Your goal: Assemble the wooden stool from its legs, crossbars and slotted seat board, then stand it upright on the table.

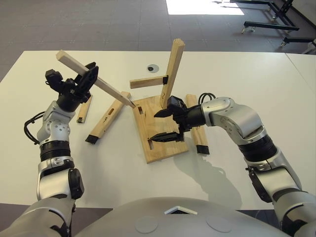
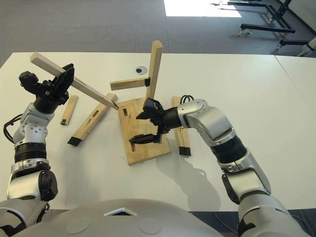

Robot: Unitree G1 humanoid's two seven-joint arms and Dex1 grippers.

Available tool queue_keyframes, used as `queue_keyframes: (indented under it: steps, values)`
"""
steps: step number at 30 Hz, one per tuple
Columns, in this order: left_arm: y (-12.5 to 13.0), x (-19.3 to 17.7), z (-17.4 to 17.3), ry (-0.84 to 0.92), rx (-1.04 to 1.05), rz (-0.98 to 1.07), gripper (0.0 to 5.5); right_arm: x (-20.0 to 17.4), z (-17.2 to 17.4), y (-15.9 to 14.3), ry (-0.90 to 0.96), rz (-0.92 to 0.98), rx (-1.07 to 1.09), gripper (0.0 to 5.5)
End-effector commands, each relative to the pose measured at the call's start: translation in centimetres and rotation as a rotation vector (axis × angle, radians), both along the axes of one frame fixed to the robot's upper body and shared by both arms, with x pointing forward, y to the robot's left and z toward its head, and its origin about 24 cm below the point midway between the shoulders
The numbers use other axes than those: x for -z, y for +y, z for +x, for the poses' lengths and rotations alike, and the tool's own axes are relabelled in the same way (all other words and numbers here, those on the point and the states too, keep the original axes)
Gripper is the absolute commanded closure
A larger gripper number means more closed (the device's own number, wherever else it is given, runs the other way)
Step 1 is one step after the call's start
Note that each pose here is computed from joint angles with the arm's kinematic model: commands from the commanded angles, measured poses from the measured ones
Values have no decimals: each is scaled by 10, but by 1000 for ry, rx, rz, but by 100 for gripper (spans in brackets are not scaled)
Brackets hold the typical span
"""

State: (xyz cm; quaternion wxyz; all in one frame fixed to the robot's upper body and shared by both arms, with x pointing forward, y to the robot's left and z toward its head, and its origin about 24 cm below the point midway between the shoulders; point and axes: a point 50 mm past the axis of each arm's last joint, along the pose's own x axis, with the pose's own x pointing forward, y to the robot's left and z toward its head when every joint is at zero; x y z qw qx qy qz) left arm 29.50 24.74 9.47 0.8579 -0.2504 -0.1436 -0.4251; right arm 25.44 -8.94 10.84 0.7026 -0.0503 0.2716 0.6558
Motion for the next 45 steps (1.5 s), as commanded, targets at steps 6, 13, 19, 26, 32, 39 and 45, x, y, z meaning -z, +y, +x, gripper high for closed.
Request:
queue_keyframes:
  steps: [6, 13, 19, 26, 32, 39, 45]
  values:
    - [-16, -10, 11, -60, 28, -9, 348, -2, -2, 4, -5, 2, -10, 10]
    - [-27, -5, 7, -38, 51, -25, 348, -2, -4, 5, -3, 3, -17, 10]
    - [-26, 7, 3, 10, 49, 2, 348, -2, -4, 6, -2, 4, -21, 10]
    - [-32, 13, 2, 23, 57, 35, 348, -1, -6, 7, 4, 7, -18, 10]
    - [-39, 12, 0, 1, 66, 134, 348, 0, -6, 8, 9, 8, -20, 10]
    - [-31, 9, -1, 6, 85, 160, 348, 0, -8, 7, 13, 11, -9, 10]
    - [-22, -2, -1, 8, 102, 120, 348, 0, -9, 8, 14, 14, 1, 10]
